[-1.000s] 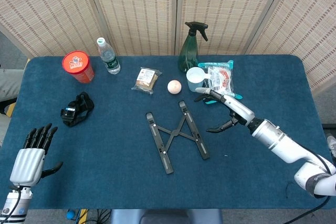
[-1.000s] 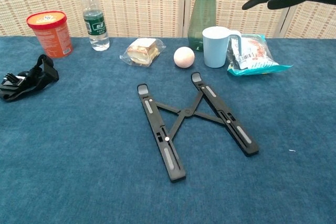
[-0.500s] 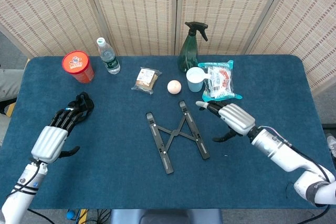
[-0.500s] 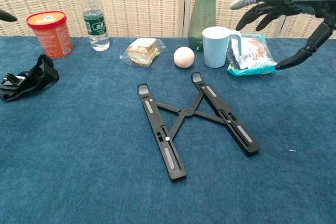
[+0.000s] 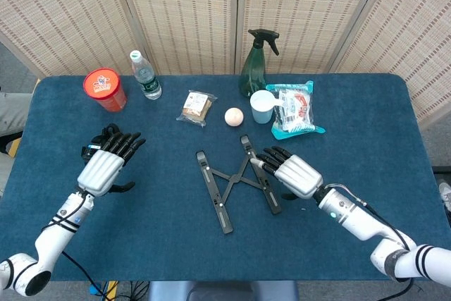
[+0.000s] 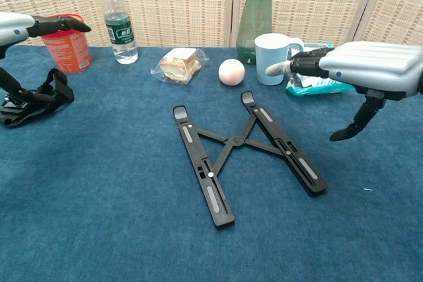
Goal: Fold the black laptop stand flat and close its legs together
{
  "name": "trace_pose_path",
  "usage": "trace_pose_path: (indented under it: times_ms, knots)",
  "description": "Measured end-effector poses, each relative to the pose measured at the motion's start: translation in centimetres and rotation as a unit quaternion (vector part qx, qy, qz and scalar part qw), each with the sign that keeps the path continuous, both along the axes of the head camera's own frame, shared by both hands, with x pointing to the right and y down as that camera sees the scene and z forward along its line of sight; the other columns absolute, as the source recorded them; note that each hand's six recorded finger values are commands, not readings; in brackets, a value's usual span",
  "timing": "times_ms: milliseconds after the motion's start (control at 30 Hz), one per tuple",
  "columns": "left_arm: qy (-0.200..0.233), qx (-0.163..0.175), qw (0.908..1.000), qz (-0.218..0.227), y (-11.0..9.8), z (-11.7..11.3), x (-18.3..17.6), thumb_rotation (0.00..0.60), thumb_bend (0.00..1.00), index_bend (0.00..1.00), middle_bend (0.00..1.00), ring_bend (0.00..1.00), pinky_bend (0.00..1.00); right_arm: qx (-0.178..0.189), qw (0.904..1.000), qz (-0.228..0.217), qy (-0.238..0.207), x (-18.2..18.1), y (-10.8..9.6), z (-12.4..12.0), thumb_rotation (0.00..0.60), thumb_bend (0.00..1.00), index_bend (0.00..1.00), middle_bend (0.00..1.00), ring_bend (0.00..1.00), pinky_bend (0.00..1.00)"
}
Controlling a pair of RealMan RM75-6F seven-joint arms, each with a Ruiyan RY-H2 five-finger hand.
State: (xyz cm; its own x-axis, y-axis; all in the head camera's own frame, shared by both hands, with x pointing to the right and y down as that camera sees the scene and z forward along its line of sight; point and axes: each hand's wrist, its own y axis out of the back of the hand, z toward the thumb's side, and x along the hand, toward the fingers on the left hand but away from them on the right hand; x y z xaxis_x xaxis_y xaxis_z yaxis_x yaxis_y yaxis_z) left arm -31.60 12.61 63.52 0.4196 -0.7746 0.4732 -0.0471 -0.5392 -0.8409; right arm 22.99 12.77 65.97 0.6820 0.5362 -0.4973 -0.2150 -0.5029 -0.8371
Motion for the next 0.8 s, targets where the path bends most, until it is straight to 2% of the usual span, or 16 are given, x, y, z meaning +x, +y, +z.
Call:
trace_pose_path:
  times_ms: [100, 467, 800]
  knots:
    - [0.005, -0.008, 1.0, 0.003, -0.3, 1.0, 0.6, 0.6, 0.15, 0.02, 0.0, 0.0, 0.0, 0.03, 0.9993, -0.015, 0.015, 0.2, 0.1, 0.8, 0.6, 0.0, 0.0, 0.08, 0.0, 0.08]
    - [0.022, -0.037, 0.9991, 0.006, -0.6, 4.1, 2.4, 0.6, 0.15, 0.02, 0.0, 0.0, 0.0, 0.073, 0.9953, -0.042, 0.048, 0.5, 1.4, 3.4, 0.6, 0.0, 0.0, 0.0, 0.0, 0.0]
    - [0.031, -0.062, 0.9975, 0.014, -0.8, 6.9, 4.5, 0.6, 0.15, 0.01, 0.0, 0.0, 0.0, 0.107, 0.9923, -0.047, 0.039, -0.8, 2.9, 4.9, 0.6, 0.0, 0.0, 0.0, 0.0, 0.0]
